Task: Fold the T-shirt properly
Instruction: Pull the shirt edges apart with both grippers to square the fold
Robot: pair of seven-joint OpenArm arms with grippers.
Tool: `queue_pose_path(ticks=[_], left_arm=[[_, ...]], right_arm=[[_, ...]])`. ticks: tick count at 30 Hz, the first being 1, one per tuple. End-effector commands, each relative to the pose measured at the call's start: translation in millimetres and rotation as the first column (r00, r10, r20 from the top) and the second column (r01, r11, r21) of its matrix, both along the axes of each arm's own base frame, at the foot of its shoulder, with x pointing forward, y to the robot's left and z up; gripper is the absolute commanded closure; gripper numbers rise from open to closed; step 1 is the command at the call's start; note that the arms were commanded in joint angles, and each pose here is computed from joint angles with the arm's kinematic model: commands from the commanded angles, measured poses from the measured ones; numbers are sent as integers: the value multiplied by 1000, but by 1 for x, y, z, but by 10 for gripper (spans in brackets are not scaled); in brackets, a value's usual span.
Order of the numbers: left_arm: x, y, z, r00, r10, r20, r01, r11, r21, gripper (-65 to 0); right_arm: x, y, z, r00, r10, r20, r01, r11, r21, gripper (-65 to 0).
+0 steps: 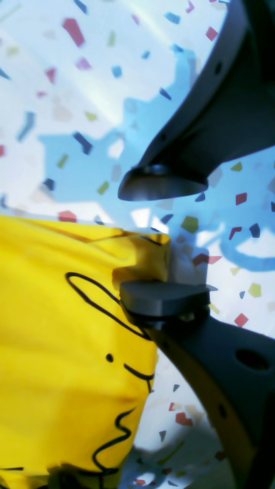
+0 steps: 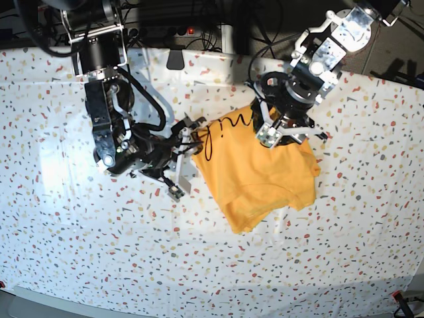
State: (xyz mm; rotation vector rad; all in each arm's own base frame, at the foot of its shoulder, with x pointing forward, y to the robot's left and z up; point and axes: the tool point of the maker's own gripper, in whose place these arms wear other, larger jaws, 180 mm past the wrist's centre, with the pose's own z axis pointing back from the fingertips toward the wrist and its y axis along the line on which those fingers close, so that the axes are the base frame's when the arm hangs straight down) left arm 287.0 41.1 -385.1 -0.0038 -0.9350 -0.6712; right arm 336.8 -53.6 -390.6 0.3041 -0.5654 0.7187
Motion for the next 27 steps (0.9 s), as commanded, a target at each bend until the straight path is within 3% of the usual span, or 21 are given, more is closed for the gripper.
queue_pose_path(ticks=[1,8,14,21,27], left_arm=[[8,4,5,999,-2,36,1,1000,15,-266],[14,37,-7,996,-26,85,6,975,223,-266],[8,26,-10,987,-144,71,125,966,225,-266],[36,26,13,979,-146,143,110,966,232,-266],[58,32,32,971,-142,193,90,963,256,-266]], right_arm=[[10,8,16,999,3,44,-5,999,47,-325],[-21,29,1,999,15,-41,-8,988,157,-325],[-26,55,4,998,27,-52,-15,976,217,-325],[-29,94,18,998,46,-51,-28,952,306,-325],[-33,102,18,996,59,-70,-35,951,308,-325]])
